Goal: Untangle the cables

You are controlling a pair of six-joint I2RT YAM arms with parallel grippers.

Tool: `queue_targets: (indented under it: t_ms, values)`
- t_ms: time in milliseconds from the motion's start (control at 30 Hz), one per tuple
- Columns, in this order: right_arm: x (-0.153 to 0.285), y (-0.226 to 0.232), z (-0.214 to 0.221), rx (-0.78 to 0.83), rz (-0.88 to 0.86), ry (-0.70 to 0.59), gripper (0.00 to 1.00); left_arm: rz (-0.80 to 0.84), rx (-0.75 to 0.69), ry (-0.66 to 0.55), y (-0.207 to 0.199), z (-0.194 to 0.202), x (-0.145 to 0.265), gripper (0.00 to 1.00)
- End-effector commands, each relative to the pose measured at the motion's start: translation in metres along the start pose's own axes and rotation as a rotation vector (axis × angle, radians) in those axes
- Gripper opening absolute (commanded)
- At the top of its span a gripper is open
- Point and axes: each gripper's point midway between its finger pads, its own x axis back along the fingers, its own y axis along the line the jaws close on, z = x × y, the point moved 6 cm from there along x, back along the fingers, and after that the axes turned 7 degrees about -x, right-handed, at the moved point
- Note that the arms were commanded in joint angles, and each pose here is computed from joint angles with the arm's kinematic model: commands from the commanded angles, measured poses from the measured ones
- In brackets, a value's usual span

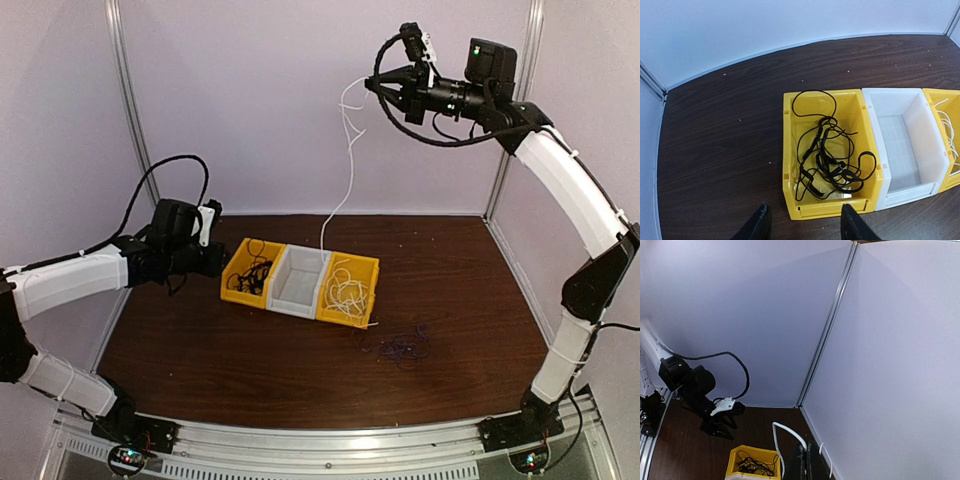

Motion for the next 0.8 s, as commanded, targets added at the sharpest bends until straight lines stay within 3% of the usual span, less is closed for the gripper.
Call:
queue_targets:
  t_ms: [0,200,400,767]
  values:
    - [0.0,-0.004,0.016,0.03,0.059,0.048,0.0,0.013,0.017,-0.064,0.003,-0.01,0.007,0.48]
    - [0.002,-0.013,0.025,0.043,0.121,0.072,0.0,0.023,0.022,-0.073,0.002,-0.012,0.01,0.48]
    - [0.004,-0.039,0.029,0.067,0.293,0.084,0.0,0.021,0.023,-0.076,0.003,-0.012,0.011,0.48]
    - [0.012,-0.036,-0.03,0.108,0.299,-0.05,0.0,0.021,0.022,-0.062,0.002,-0.009,0.007,0.49]
